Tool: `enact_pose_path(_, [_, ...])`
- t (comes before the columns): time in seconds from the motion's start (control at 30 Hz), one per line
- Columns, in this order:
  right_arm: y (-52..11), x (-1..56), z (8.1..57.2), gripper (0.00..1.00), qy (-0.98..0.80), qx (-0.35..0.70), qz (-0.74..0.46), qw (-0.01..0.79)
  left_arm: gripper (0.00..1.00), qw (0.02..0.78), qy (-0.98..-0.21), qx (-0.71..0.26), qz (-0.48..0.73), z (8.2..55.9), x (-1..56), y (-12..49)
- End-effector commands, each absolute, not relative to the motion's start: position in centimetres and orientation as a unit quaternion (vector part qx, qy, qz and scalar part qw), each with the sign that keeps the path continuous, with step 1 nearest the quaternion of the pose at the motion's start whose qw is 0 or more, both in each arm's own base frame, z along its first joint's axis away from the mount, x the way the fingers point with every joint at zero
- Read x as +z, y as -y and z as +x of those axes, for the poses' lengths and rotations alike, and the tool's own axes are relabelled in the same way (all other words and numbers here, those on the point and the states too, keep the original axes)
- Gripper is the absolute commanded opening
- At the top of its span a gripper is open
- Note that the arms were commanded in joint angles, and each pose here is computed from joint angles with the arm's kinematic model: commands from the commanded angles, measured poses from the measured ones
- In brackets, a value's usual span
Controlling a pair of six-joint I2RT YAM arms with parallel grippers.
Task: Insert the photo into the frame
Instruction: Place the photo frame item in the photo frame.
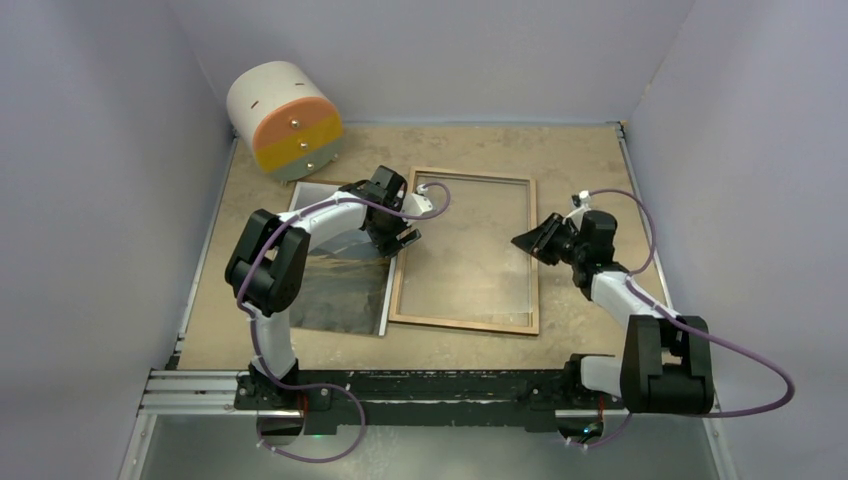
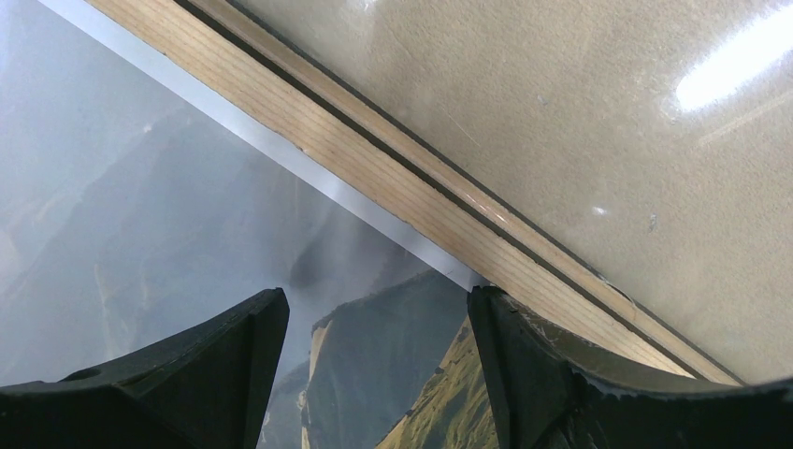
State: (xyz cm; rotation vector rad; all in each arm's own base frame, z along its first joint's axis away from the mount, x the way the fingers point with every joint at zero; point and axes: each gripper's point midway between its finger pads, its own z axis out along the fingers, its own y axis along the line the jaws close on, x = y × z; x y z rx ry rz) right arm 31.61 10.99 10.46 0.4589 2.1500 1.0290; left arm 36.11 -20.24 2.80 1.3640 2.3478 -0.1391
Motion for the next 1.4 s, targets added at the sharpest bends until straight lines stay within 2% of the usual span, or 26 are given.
enact_pose_path(0.0, [-10.5, 10.4, 32.3, 0.32, -0.847, 0.352, 0.152, 0.369, 0.75, 0.223, -0.834, -0.062, 0.501, 36.7, 2.9, 21.4])
enact_pose_path(0.1, [-10.7, 10.2, 32.4, 0.42, -0.856, 0.332, 0.142, 0.370, 0.75, 0.221, -0.834, -0.062, 0.501, 36.7, 2.8, 21.5])
enact_pose_path(0.37, [-12.0, 9.8, 32.7, 0.58, -0.885, 0.272, 0.107, 0.361, 0.75, 0.220, -0.834, -0.063, 0.502, 36.7, 2.8, 21.5])
enact_pose_path(0.5, [-10.8, 8.9, 32.8, 0.70, -0.907, 0.219, 0.111, 0.341, 0.75, 0.218, -0.834, -0.061, 0.503, 36.6, 2.7, 21.4])
enact_pose_path(0.63, [-9.4, 8.7, 32.7, 0.71, -0.918, 0.170, 0.121, 0.337, 0.75, 0.217, -0.834, -0.060, 0.503, 36.5, 2.6, 21.3])
enact_pose_path(0.9, [-8.9, 9.0, 33.2, 0.77, -0.915, 0.157, 0.123, 0.350, 0.76, 0.218, -0.834, -0.057, 0.505, 36.5, 2.8, 21.2])
enact_pose_path(1.37, [-7.9, 9.6, 34.1, 0.78, -0.912, 0.131, 0.121, 0.369, 0.75, 0.220, -0.833, -0.055, 0.505, 36.6, 3.1, 21.1])
